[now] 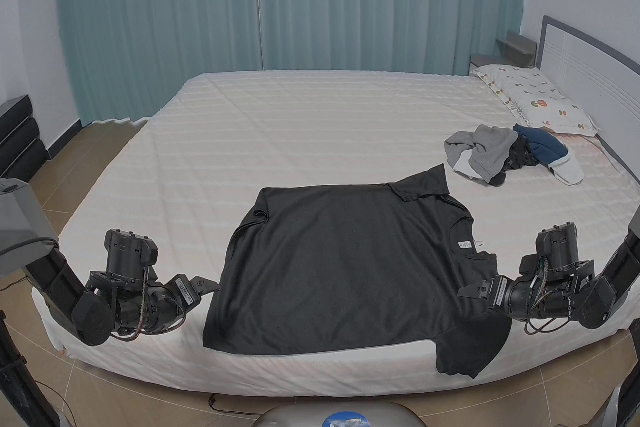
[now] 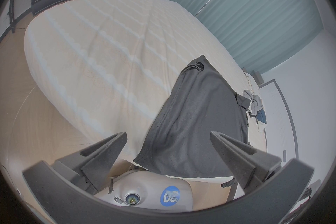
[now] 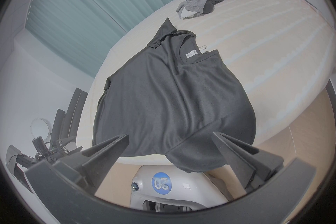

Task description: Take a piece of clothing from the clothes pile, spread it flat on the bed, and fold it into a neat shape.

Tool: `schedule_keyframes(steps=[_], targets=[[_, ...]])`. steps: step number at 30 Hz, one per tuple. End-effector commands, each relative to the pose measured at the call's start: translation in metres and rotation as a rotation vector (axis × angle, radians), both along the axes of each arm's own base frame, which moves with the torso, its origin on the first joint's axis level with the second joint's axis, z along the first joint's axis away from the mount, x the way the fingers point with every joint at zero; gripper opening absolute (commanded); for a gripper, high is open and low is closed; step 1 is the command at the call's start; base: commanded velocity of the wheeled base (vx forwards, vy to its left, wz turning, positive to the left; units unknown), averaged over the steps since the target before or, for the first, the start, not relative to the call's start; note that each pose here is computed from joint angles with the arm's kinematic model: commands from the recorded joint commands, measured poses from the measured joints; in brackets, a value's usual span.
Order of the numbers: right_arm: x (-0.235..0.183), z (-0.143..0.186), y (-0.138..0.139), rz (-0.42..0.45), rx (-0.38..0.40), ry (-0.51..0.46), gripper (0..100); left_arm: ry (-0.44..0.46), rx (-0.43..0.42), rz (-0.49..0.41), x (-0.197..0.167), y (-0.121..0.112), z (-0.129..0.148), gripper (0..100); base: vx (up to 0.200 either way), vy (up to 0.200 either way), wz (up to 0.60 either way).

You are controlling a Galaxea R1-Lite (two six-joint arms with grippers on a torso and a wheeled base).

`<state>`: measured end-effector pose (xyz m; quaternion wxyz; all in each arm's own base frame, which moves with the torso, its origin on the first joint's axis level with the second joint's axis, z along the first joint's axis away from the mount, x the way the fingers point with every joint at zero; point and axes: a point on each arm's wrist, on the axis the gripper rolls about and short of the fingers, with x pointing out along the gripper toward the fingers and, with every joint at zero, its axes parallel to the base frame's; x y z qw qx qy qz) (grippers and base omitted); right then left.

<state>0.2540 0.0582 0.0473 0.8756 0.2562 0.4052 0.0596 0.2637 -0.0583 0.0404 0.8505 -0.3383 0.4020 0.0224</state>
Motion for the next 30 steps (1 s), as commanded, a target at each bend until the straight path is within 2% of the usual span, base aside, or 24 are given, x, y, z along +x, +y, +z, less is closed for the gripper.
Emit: schedule_keyframes(steps=[1, 6, 18, 27, 30], targets=[[0.0001, -0.0004, 0.0002, 0.001, 0.0, 0.001, 100, 0.003, 0.0, -0.001, -0.0003, -0.0007, -0.0007, 100, 0.0, 0.0, 0.0], [0.0001, -0.0002, 0.0006, 0.003, 0.001, 0.0, 100, 0.005, -0.033, 0.016, 0.0003, -0.0047, 0.0008, 100, 0.0, 0.0, 0.0], [0.0005, -0.0004, 0.0007, 0.003, 0.001, 0.0, 100, 0.004, -0.047, 0.021, 0.002, -0.0069, 0.0018, 100, 0.0, -0.2, 0.0], [0.0, -0.0006, 0.0014, 0.006, 0.0, 0.001, 100, -0.003, -0.047, 0.021, 0.0018, -0.0068, 0.0027, 100, 0.0, 0.0, 0.0], [-0.0005, -0.0009, 0.0017, 0.007, 0.0, 0.003, 100, -0.016, -0.051, 0.022, 0.0028, -0.007, 0.0049, 100, 0.2, 0.0, 0.0]])
